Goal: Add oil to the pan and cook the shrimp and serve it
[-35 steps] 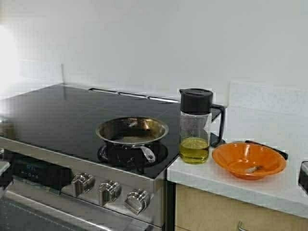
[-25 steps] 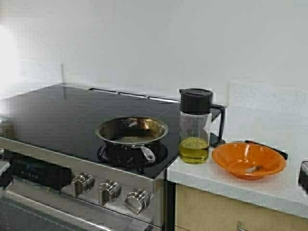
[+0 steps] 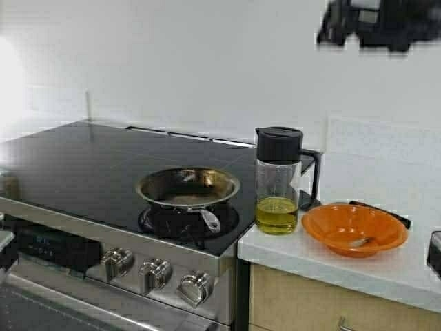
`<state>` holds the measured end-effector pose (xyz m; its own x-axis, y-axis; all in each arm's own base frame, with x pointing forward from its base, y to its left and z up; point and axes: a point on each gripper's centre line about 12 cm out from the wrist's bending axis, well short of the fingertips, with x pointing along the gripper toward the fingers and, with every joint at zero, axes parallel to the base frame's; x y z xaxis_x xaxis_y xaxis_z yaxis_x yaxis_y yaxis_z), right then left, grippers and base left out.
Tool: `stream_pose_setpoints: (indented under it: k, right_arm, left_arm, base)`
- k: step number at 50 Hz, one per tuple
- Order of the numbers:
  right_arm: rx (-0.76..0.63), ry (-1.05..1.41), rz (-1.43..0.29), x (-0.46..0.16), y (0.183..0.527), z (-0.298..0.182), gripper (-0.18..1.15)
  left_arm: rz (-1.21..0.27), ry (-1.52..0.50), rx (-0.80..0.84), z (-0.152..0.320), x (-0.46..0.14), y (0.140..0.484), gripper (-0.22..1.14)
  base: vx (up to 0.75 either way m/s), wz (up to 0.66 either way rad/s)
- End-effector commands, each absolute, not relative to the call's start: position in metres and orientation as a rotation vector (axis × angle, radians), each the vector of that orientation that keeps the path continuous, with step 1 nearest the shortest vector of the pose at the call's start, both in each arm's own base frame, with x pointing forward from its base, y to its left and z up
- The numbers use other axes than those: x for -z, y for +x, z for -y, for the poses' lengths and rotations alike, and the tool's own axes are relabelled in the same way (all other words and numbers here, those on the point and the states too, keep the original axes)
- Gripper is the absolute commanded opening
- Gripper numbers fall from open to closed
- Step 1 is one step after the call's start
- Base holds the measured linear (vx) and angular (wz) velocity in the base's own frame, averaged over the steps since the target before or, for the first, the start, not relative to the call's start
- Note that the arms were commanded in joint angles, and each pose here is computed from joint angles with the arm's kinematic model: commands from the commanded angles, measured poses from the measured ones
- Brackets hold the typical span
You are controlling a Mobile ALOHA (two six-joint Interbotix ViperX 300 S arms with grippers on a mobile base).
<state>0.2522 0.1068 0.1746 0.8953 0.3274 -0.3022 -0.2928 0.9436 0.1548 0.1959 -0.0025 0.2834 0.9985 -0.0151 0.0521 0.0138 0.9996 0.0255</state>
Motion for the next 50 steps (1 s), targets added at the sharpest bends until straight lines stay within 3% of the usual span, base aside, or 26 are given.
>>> stream_pose_setpoints:
  k: [1,17,50]
  right_arm:
    - [-0.260,0.148,-0.335,-0.143,0.256,-0.110,1.00]
    - [-0.166,0.110,-0.492,-0.059,0.265,-0.126,1.00]
    - [-0.064,0.092,-0.482,-0.011,0.295,-0.132,1.00]
  left_arm:
    - [0.058,0.024,0.015,0.003,-0.286,0.197,0.03]
    - [0.058,0.022,0.015,0.003,-0.285,0.197,0.03]
    - [0.046,0.019,0.014,0.002,-0.280,0.196,0.03]
  base:
    - [0.00,0.00]
    - [0.00,0.00]
    - [0.00,0.00]
